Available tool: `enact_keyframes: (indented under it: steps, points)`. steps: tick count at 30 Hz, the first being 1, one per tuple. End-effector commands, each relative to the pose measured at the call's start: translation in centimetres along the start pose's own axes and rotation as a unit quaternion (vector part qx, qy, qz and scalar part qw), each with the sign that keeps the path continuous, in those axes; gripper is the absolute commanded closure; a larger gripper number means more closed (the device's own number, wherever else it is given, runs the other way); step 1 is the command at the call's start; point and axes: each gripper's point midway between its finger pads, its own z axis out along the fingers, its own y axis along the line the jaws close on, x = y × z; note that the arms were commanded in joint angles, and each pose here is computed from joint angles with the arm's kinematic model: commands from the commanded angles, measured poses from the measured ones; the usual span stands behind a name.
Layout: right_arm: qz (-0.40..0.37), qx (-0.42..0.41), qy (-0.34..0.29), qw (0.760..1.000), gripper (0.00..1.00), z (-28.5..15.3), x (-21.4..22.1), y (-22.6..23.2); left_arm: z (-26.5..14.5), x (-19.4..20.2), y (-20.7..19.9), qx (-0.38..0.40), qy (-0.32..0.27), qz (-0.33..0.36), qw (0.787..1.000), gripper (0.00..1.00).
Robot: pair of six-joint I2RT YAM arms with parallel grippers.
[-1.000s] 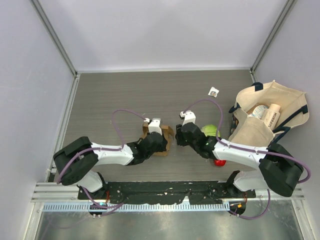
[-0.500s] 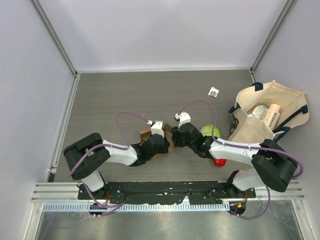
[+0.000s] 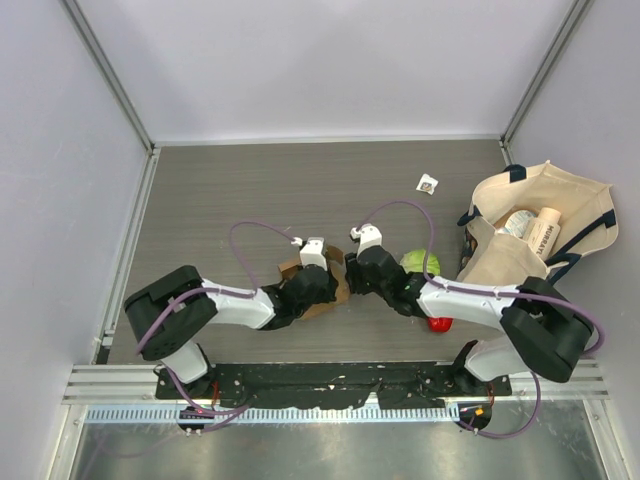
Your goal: Fold the paper box
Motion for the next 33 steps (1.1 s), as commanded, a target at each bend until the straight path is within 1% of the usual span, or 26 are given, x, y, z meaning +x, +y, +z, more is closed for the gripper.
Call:
enact_keyframes:
  steps: [1, 2, 4, 6, 9, 10, 13, 15, 16, 19, 20, 21, 23, 24, 25, 26, 27, 29, 31, 32, 33]
  points:
    - [0.027, 0.000, -0.013, 1.000, 0.56, 1.0, -1.2, 0.5, -0.9, -3.6, -0.8, 0.000, -0.050, -0.003, 0.999, 0.93]
    - [0.040, -0.013, -0.010, 0.999, 0.57, 1.0, -0.9, 0.9, -1.5, -4.1, -0.7, -0.002, -0.053, 0.001, 0.999, 0.92]
    - [0.067, -0.032, -0.015, 0.997, 0.57, 1.2, -0.4, 1.3, -2.1, -4.3, -0.3, -0.007, -0.052, 0.009, 0.999, 0.85]
    - [0.098, -0.045, -0.015, 0.994, 0.57, 1.5, 0.1, 1.8, -2.9, -4.3, 0.4, -0.018, -0.052, 0.009, 0.998, 0.82]
    - [0.117, -0.052, -0.002, 0.992, 0.61, 2.4, 1.1, 2.3, -3.8, -4.3, 1.1, -0.024, -0.055, -0.002, 0.998, 0.82]
    - [0.125, -0.060, 0.003, 0.990, 0.65, 2.5, 1.4, 2.6, -3.9, -4.4, 1.1, -0.022, -0.055, -0.004, 0.998, 0.82]
    - [0.142, -0.072, 0.009, 0.987, 0.73, 2.8, 2.0, 3.2, -4.1, -4.4, 1.3, -0.026, -0.055, 0.000, 0.998, 0.82]
    - [0.146, -0.087, 0.007, 0.985, 0.75, 2.6, 2.1, 3.8, -4.1, -4.2, 1.8, -0.036, -0.052, 0.004, 0.998, 0.82]
    - [0.150, -0.102, 0.012, 0.983, 0.77, 2.4, 2.3, 4.4, -4.2, -4.2, 1.9, -0.039, -0.052, 0.005, 0.998, 0.82]
    - [0.165, -0.140, 0.011, 0.976, 0.81, 1.9, 2.1, 5.9, -4.2, -4.1, 2.2, -0.042, -0.054, 0.006, 0.998, 0.78]
    - [0.168, -0.168, 0.026, 0.971, 0.81, 1.4, 2.7, 6.8, -4.1, -4.0, 2.3, -0.044, -0.053, 0.007, 0.998, 0.75]
    - [0.175, -0.180, 0.019, 0.968, 0.81, 1.0, 2.3, 7.1, -4.0, -4.1, 2.1, -0.043, -0.053, 0.007, 0.998, 0.74]
    - [0.192, -0.195, 0.004, 0.962, 0.72, -0.2, 1.5, 7.4, -3.7, -3.8, 2.0, -0.044, -0.046, 0.014, 0.998, 0.72]
    - [0.194, -0.181, 0.004, 0.964, 0.67, -0.4, 1.6, 6.8, -3.6, -4.1, 1.7, -0.040, -0.047, 0.014, 0.998, 0.71]
    - [0.196, -0.171, -0.015, 0.965, 0.58, -1.1, 0.3, 6.3, -3.4, -3.9, 1.6, -0.039, -0.044, 0.017, 0.998, 0.71]
    - [0.190, -0.127, -0.035, 0.973, 0.54, -0.9, -0.4, 4.7, -3.1, -3.5, 1.7, -0.041, -0.039, 0.020, 0.998, 0.71]
    - [0.177, -0.099, -0.017, 0.979, 0.50, -1.1, 0.6, 3.7, -2.9, -3.4, 1.6, -0.042, -0.036, 0.021, 0.998, 0.74]
    - [0.142, -0.077, -0.029, 0.986, 0.49, -2.0, -0.3, 2.5, -2.5, -2.8, 1.3, -0.032, -0.026, 0.020, 0.999, 0.85]
    - [0.110, -0.062, -0.039, 0.991, 0.49, -2.2, -0.8, 1.8, -2.0, -2.1, 1.0, -0.023, -0.019, 0.016, 0.999, 0.87]
    - [0.081, -0.054, -0.035, 0.995, 0.50, -2.2, -0.9, 1.4, -1.8, -1.6, 0.7, -0.014, -0.011, 0.014, 1.000, 0.88]
    - [0.067, -0.049, -0.033, 0.996, 0.52, -2.1, -0.9, 1.2, -1.6, -1.3, 0.6, -0.011, -0.008, 0.010, 1.000, 0.88]
